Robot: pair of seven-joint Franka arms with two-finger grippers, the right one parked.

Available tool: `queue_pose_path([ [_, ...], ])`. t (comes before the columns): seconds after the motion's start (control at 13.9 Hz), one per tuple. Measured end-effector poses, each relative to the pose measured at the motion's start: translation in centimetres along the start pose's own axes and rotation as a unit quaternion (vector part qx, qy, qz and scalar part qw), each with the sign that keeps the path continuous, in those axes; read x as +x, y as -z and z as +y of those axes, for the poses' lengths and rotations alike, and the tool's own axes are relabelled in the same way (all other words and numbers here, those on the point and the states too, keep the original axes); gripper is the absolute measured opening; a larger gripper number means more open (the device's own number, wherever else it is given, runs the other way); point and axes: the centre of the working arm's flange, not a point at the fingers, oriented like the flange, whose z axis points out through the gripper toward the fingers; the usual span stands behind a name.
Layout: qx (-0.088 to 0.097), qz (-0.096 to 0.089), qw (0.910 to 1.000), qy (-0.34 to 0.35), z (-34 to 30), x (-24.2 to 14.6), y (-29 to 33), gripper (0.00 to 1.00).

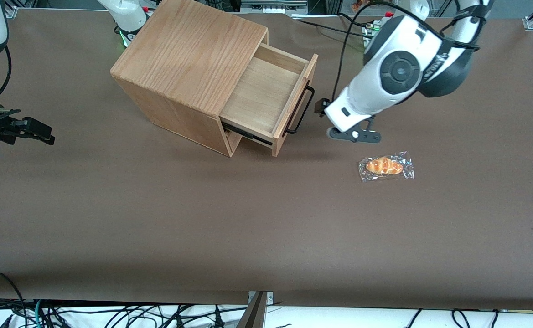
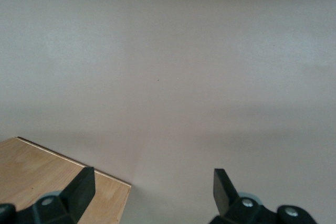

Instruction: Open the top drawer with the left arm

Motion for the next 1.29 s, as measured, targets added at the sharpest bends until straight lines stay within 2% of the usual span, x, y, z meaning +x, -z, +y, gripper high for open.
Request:
queue_pose_path([
  [0.36,-0.009,0.003,0.9988,0.048,-5.7,1.9,2.7,1.00],
  [0.72,0.005,0.008,0.9967,0.081,-10.5,2.7,5.6,1.00],
  [0.93,0.003,0.017,0.9948,0.100,-13.0,2.9,7.7,1.00],
  [1.08,0.016,0.024,0.9936,0.109,-14.4,3.1,8.3,1.00],
  [1.29,0.024,0.031,0.9913,0.126,-16.6,3.5,8.8,1.00],
])
